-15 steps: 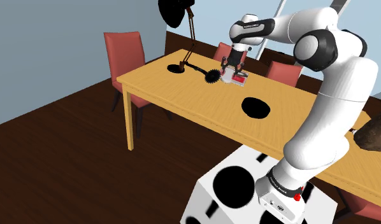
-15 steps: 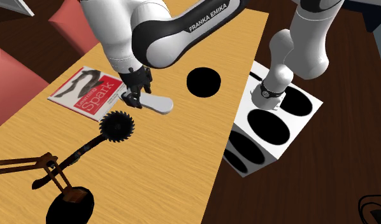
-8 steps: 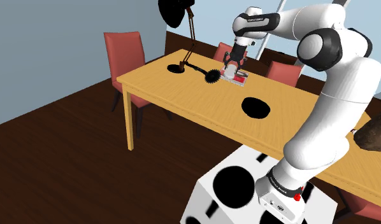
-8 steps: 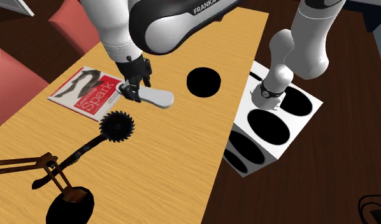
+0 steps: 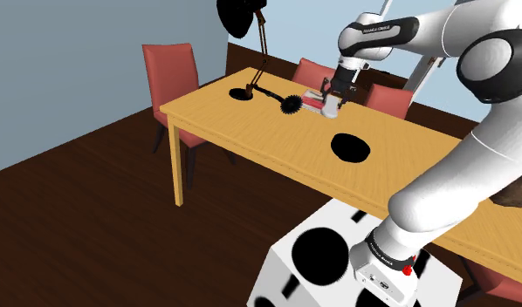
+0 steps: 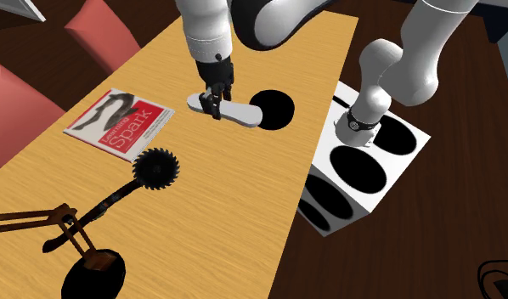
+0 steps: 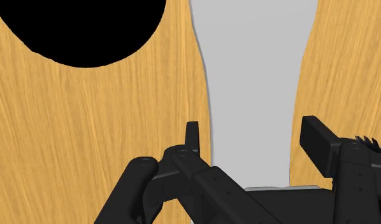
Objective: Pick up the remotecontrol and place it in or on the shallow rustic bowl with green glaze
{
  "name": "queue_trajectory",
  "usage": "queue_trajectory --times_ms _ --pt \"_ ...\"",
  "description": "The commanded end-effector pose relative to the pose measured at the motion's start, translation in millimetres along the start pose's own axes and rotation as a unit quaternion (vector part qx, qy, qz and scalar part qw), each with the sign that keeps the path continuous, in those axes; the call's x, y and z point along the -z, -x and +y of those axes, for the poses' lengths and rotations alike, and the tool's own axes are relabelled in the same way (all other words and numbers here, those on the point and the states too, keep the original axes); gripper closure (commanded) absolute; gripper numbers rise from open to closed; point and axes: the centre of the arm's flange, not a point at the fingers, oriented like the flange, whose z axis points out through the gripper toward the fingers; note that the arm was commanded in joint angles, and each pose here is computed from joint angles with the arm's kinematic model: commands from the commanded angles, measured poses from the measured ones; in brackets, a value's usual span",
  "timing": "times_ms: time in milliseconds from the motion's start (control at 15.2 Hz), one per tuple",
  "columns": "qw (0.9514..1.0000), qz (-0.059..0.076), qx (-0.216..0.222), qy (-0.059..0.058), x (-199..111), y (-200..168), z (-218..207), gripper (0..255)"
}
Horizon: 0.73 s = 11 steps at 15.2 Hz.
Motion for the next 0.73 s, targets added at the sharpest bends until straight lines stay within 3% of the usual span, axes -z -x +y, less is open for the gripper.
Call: queue_trajectory --times_ms 0,660 --pt "1.0000 0.000 0.000 0.000 0 19 22 255" --pt "1.0000 0.000 0.000 0.000 5 102 124 255"
